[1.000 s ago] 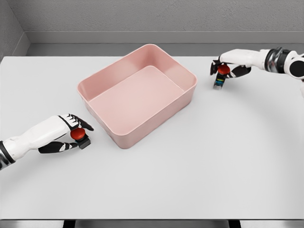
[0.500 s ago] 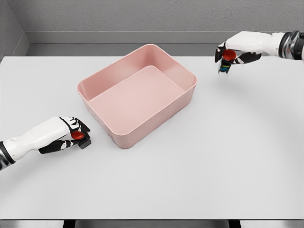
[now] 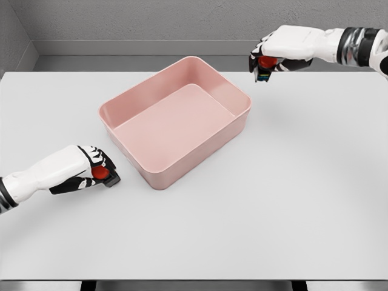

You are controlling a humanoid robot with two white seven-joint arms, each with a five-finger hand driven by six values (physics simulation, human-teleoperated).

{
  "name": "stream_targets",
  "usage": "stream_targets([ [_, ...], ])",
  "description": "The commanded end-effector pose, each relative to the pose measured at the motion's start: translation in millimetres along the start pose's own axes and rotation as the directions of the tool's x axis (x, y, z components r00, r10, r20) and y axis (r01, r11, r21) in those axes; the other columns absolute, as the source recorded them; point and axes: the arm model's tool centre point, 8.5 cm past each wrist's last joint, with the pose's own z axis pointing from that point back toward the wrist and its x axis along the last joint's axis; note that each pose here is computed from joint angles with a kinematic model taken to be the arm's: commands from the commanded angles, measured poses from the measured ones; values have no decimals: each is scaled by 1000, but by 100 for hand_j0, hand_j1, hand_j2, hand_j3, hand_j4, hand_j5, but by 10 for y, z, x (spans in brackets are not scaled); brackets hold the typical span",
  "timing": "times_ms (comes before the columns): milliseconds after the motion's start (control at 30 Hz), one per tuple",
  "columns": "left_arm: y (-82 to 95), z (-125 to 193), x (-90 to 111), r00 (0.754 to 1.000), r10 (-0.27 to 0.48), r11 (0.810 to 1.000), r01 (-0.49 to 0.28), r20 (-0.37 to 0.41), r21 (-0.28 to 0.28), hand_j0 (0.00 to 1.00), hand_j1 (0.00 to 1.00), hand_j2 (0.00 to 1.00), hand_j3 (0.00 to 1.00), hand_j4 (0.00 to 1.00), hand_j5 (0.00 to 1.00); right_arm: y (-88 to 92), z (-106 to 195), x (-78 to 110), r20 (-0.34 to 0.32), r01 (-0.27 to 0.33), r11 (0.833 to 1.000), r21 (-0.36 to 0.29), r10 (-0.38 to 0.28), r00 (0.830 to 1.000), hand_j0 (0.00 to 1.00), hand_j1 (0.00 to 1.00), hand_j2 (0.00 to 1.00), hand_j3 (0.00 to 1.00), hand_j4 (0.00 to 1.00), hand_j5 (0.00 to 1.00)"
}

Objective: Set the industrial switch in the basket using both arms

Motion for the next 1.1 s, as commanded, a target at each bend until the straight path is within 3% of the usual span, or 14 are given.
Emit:
stream_targets([
  [0,54,9,24,1000,9,1000,-9,10,12,50,50,50,50,50,50,-156,-45,178,14,-35,999,-27,35,999,54,54,54,54,54,54],
  [167,165,87,3,1000,-1,1000,1,3,6,50,50,50,50,50,50,-221,-271,367,71,-31,998,-52,35,997,54,54,54,54,54,54],
  [433,386,226,-36,1000,-18,1000,18,-14,5,51,51,51,51,51,51,-195,-732,747,155,-29,999,-32,33,987,55,55,55,55,55,55],
  [467,398,228,-37,1000,-17,1000,17,-14,9,51,51,51,51,51,51,-212,-774,778,162,-26,999,-36,32,986,63,63,63,63,63,63],
  [500,429,236,-42,1000,-22,1000,22,-17,16,51,51,51,51,51,51,-242,-834,837,173,-28,999,-42,35,984,100,100,100,100,100,100],
  [733,630,238,-46,999,-44,998,45,-13,53,51,51,51,51,51,51,-301,-873,880,179,-31,998,-52,40,983,100,100,100,100,100,100],
  [800,644,231,-45,999,-47,997,47,-12,57,51,51,51,51,51,51,-469,-907,934,183,-44,996,-77,58,981,100,100,100,100,100,100],
  [933,669,224,-40,999,-51,997,51,-9,61,51,51,51,51,51,51,-624,-988,1048,190,-48,994,-101,67,979,100,100,100,100,100,100],
  [1067,747,188,-32,998,-66,995,66,-1,81,51,51,51,51,51,51,-600,-1008,1039,188,-45,995,-92,62,980,100,100,100,100,100,100],
])
